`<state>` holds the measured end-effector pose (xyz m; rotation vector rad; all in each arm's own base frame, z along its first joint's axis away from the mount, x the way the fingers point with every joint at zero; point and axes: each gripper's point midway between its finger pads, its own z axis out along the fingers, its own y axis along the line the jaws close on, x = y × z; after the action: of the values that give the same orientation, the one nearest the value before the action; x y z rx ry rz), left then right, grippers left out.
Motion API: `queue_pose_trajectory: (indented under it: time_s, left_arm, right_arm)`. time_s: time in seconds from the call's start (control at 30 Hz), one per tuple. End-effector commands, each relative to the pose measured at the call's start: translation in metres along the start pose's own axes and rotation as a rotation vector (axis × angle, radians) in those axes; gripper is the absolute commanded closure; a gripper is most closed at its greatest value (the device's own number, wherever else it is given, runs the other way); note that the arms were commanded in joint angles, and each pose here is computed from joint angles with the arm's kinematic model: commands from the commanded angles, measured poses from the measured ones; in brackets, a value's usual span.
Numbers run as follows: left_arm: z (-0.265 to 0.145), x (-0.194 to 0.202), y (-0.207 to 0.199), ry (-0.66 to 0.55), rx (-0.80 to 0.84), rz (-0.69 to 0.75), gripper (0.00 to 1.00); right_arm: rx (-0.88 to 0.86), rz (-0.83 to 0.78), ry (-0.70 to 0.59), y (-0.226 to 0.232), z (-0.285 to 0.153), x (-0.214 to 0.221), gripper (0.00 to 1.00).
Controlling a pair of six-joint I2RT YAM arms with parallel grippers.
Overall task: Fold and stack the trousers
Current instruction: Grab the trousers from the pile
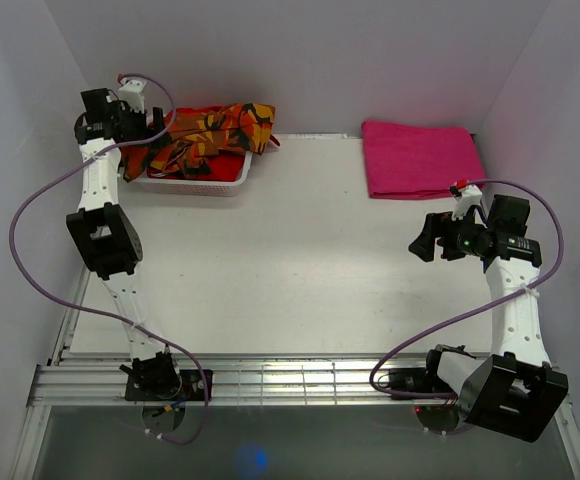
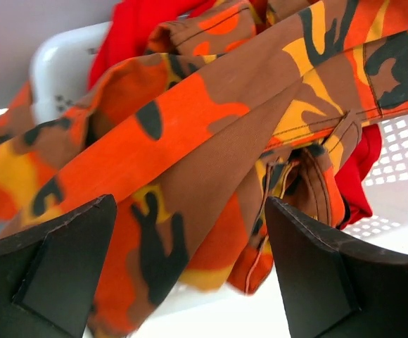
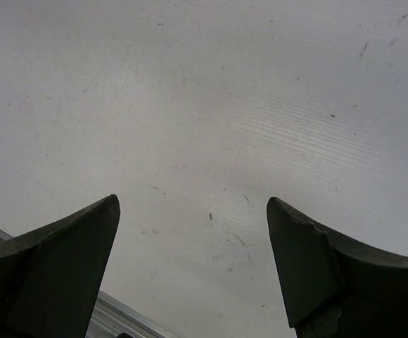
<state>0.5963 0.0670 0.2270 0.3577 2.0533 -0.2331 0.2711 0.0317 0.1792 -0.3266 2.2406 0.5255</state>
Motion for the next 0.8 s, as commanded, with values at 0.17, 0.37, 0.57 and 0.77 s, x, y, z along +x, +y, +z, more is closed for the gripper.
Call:
queue_pose_trajectory:
  time_s: [0.17, 0.37, 0.57, 0.77]
  left_arm:
    - [0.053, 0.008, -0.032, -0.030, 0.085, 0.015, 0.02]
    - [0.068, 0.028, -0.046, -0.012, 0.168, -0.021, 0.02]
    - [0.092, 0.052, -0.030, 0.047, 0.064, -0.025, 0.16]
    - [0.089, 0.042, -0.028, 0.045, 0.032, 0.009, 0.63]
  right_arm:
    - [0.031, -0.015, -0.029, -0.005, -0.005, -0.017, 0.10]
    - [0.029, -0.008, -0.017, -0.008, -0.002, -0.016, 0.10]
    - [0.028, 0.002, -0.008, -0.009, -0.002, -0.018, 0.10]
    - [0.021, -0.002, -0.012, -0.008, -0.002, -0.020, 0.10]
